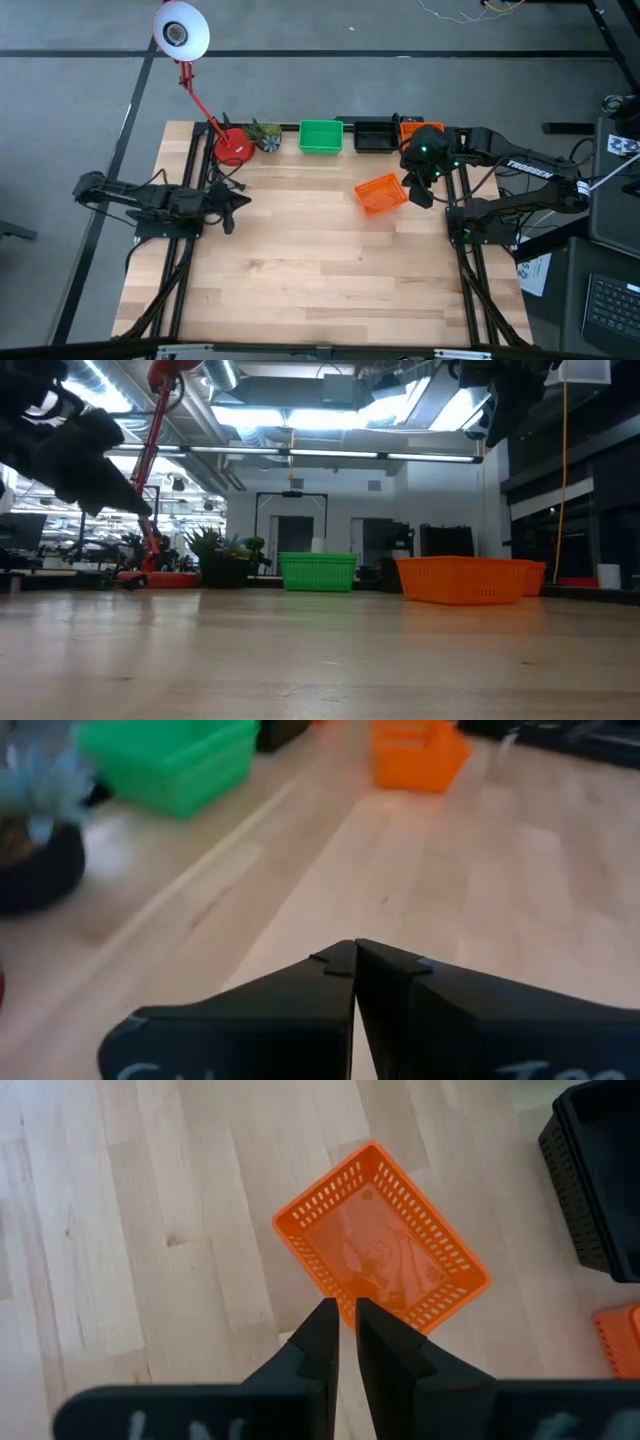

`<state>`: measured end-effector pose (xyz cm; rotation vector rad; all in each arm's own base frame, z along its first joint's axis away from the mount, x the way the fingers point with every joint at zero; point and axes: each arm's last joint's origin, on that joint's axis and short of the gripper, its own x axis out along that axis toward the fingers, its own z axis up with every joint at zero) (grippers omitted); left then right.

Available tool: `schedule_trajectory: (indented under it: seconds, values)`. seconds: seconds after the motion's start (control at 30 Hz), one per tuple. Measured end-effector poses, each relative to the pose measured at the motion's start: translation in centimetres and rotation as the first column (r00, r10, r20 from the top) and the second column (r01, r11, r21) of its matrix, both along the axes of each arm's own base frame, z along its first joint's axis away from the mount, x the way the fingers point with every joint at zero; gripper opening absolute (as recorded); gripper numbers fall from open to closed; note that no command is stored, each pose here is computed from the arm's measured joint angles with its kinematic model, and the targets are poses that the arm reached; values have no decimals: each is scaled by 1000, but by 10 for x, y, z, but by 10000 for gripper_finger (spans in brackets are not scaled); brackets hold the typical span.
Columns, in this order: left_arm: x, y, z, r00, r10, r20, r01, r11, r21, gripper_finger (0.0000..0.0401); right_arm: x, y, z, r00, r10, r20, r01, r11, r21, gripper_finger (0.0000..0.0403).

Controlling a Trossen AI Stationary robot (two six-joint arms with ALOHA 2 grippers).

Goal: Stack baskets by color
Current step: Stack the bottom orange bin on top of the right orange bin

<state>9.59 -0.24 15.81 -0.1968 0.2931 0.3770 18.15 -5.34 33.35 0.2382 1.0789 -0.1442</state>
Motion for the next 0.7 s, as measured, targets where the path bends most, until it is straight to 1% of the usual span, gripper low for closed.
schedule_trajectory:
  seconds: [0.13,0.3,0.43,0.47,0.53,0.6,0.63,0.7]
  values:
    - [-1,-3,2,998,-67,1,67,993,99,0,0,0,-5,1000,-5,-14,5,1000,7,39]
    - [-3,-4,4,996,-91,16,89,988,124,0,1,0,-26,998,-3,-60,4,1000,20,39]
    - [-3,-4,5,996,-91,25,87,989,120,0,8,-2,-43,1000,-2,-19,2,1000,11,39]
    - [-3,-4,5,996,-90,26,87,989,119,0,10,-2,-47,1000,14,1,-14,1000,16,39]
    - [-3,-4,5,996,-90,26,87,989,118,0,14,-1,-55,992,109,55,-111,993,33,40]
    - [-3,-4,5,996,-90,26,86,989,117,0,17,2,-62,969,215,126,-226,971,83,44]
    - [-3,-4,5,996,-90,26,86,989,117,0,19,3,-65,953,250,170,-270,957,105,49]
    - [-3,-4,5,996,-90,27,86,989,117,0,20,5,-71,940,271,207,-303,942,142,62]
